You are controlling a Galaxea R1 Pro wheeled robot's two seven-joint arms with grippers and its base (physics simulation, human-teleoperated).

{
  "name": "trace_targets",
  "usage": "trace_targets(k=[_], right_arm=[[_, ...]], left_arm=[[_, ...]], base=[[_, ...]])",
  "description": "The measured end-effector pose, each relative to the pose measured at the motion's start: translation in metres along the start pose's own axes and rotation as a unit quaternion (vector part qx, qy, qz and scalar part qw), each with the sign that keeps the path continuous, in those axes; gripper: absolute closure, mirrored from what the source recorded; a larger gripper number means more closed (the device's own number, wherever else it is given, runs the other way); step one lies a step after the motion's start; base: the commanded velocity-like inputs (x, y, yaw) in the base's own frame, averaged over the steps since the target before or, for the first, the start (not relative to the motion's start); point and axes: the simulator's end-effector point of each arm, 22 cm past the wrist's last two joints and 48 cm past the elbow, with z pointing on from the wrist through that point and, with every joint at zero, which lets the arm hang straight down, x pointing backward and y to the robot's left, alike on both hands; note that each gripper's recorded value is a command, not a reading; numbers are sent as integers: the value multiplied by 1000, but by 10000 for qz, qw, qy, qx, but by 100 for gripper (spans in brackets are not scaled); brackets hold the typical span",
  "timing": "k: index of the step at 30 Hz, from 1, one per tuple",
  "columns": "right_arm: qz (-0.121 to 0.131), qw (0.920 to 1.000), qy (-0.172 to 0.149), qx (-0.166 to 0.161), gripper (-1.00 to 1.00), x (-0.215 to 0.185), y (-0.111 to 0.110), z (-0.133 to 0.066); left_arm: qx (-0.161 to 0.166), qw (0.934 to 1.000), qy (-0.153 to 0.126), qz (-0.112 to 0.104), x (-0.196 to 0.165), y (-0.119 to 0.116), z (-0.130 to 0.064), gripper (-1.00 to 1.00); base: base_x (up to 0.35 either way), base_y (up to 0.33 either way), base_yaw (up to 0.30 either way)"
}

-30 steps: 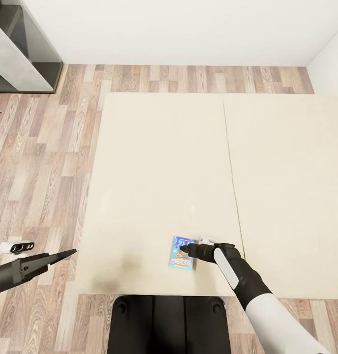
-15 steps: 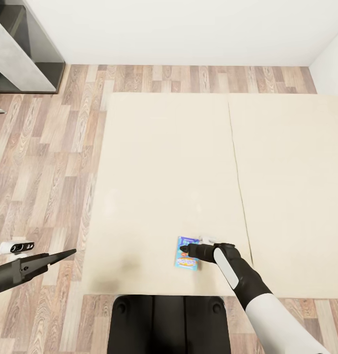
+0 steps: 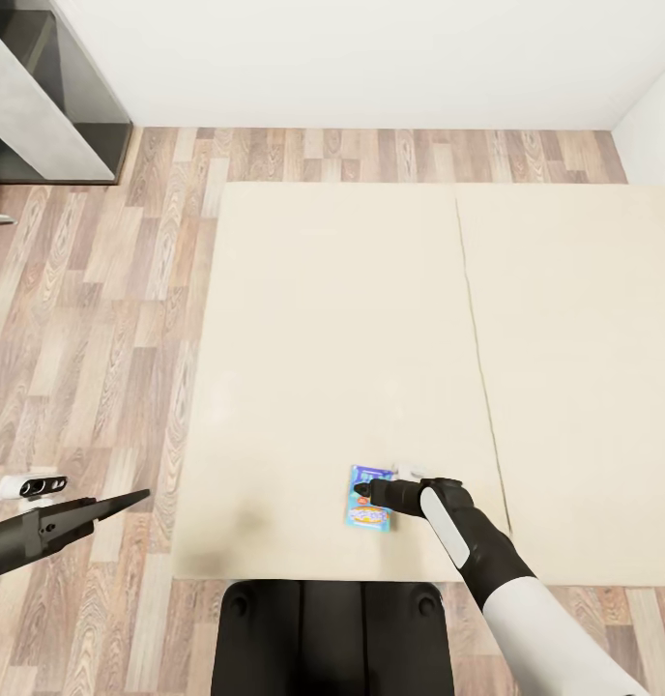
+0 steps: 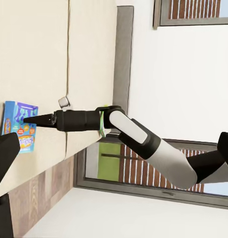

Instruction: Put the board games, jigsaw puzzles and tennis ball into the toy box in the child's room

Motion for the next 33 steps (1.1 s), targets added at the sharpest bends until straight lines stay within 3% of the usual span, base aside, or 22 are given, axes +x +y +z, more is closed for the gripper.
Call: trace_targets(k=[18, 33], right_arm=[[-1, 10000, 1, 0, -100, 0, 0, 0], [-3, 10000, 9, -3, -100, 0, 0, 0]], left_arm=[[10, 10000, 0, -7, 0, 0, 1, -100], [9, 10000, 0, -6, 0, 0, 1, -100]], base=[[0, 48, 0], [0, 151, 0]])
